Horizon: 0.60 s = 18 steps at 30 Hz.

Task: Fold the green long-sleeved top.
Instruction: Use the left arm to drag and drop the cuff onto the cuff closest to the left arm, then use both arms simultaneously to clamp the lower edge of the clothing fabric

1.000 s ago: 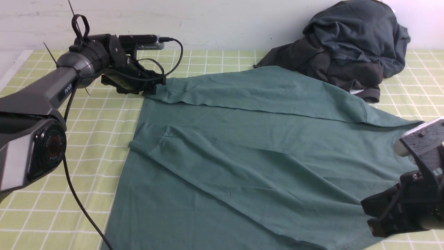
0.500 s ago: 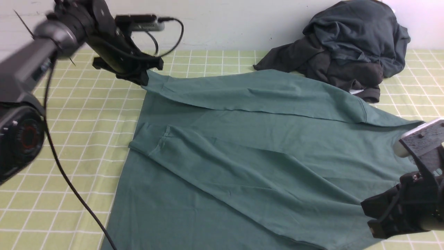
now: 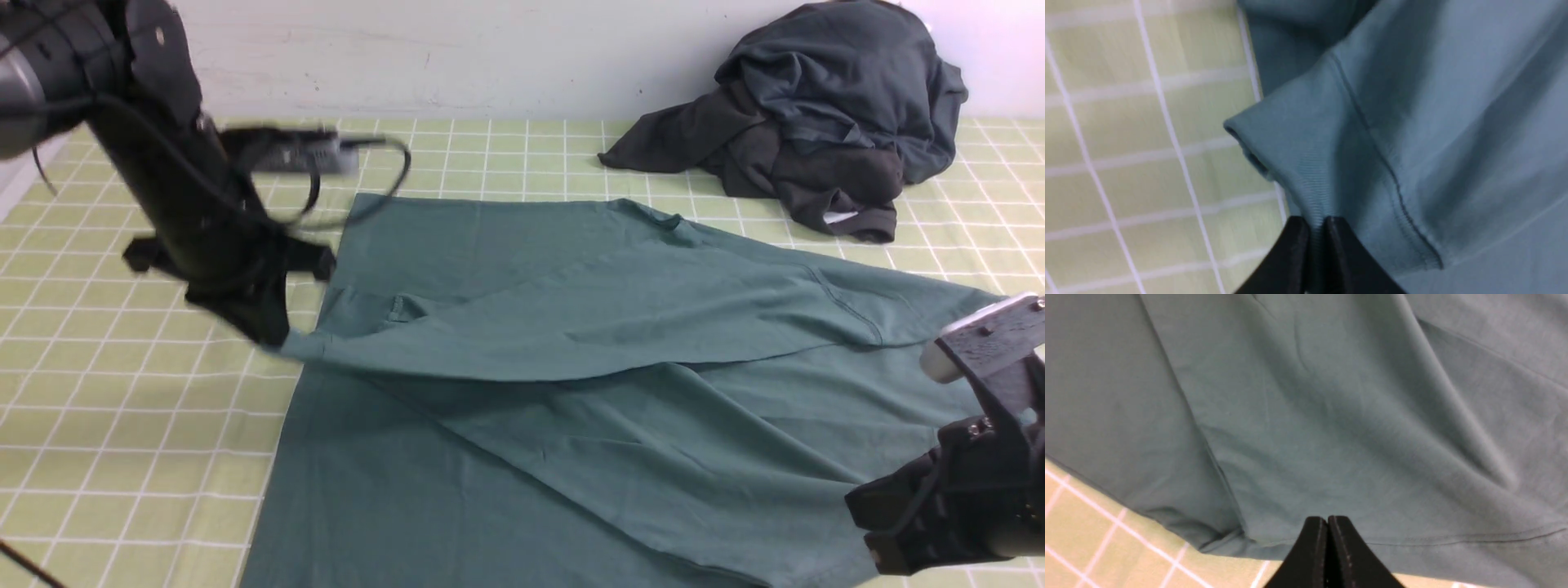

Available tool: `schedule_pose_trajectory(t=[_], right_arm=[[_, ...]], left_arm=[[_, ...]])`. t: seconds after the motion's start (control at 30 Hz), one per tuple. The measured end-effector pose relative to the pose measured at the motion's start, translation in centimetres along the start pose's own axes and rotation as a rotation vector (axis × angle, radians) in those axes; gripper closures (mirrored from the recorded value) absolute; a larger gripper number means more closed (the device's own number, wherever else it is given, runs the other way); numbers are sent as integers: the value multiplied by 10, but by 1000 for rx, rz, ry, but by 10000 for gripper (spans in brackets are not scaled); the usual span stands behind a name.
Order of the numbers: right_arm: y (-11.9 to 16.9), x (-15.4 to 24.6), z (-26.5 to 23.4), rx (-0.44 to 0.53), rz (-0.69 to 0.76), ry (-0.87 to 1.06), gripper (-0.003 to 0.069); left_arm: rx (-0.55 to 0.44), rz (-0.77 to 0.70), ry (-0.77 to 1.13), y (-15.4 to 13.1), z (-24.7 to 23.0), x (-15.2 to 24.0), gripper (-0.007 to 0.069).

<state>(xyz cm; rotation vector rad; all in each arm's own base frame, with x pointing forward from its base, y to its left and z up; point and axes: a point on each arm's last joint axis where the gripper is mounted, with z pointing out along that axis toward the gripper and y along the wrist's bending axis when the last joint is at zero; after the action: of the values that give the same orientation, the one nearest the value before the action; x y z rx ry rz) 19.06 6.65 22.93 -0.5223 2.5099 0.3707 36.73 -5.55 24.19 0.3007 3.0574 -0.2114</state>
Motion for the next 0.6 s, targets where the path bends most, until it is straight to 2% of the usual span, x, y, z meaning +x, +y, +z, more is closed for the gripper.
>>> schedule_pose_trajectory(t=[0.17,0.3,0.33,0.4,0.43,0.5,0.6], right_arm=[[4,-2,-1,-45,14,-3,669],[8,-1,-2,-81,-2,11,669],[8,-1,-2,-83,-2,12,669],[9,0,-2,-101,-18,27,669],[9,1,-2,-102,-18,29,669],[10,2,-2,-113,-28,41,669],[11,1,-2,-124,-22,36,669]], left_arm=[[-50,70,69,-9,21,12,568],[-74,107,62,-16,18,14,459],[-74,108,62,-17,17,14,452],[-77,133,63,-25,12,23,378],[-77,133,63,-25,12,24,374],[-72,156,75,-35,9,41,349],[-56,303,145,-57,13,89,342]])
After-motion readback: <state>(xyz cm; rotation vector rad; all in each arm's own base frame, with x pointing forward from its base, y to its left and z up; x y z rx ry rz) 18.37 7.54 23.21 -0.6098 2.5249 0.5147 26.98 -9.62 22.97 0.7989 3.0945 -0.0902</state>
